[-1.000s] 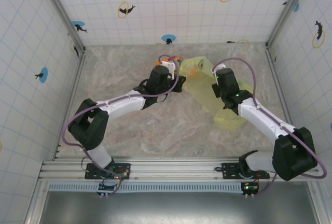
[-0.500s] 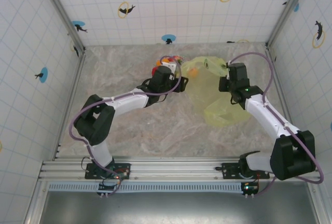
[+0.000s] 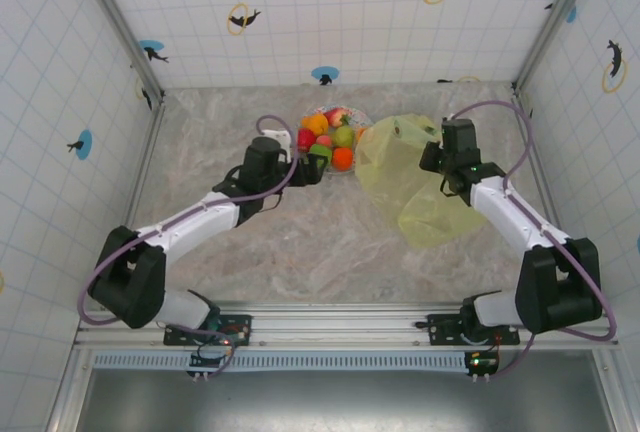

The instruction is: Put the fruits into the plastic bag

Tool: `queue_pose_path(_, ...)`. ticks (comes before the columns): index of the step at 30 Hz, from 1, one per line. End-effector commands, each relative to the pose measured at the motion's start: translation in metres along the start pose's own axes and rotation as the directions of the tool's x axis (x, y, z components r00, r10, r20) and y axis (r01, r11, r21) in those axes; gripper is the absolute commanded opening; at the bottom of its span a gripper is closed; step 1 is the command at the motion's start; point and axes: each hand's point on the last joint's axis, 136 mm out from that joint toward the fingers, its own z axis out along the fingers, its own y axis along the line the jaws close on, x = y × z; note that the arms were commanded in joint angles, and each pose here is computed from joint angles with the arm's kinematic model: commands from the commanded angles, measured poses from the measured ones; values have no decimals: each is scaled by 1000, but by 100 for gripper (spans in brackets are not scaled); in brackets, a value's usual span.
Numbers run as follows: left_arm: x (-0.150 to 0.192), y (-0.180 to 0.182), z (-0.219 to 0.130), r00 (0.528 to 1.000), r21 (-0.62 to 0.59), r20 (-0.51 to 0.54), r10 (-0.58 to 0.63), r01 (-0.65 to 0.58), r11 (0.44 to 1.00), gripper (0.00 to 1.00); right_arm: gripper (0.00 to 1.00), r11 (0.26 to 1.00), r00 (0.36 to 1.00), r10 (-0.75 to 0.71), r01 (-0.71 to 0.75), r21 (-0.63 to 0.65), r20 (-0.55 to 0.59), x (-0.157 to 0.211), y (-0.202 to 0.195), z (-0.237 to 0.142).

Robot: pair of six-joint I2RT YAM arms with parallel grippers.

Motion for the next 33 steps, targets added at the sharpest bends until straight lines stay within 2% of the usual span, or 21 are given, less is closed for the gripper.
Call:
queue_pose_path(1,8,24,4,994,-59,-32,-106,104,993,94,0,1000,1000,9,-9,-23,6,-5,6,0)
queue_pose_path(7,-1,36,26,996,-135,-36,-86,81,988,93,0,997,994,-78,79,9,-77,1,3,-1)
queue_pose_path(12,6,40,50,991,-133,-88,-96,84,987,93,0,994,990,-102,104,14,-92,8,-1,-2)
queue_pose_path(13,-7,31,55,994,-113,-69,-90,81,990,93,0,995,990,-102,104,11,-94,9,-1,-2)
queue_pose_path(22,-8,29,93,989,-84,-122,-78,68,994,94,0,994,989,-108,107,-10,-97,11,2,-3)
queue_pose_path(29,-5,29,114,986,-76,-146,-76,66,995,94,0,994,990,-107,106,-18,-92,11,3,-4)
queue_pose_path(33,-7,29,122,986,-68,-147,-73,64,996,91,0,994,990,-104,102,-26,-95,13,4,-4)
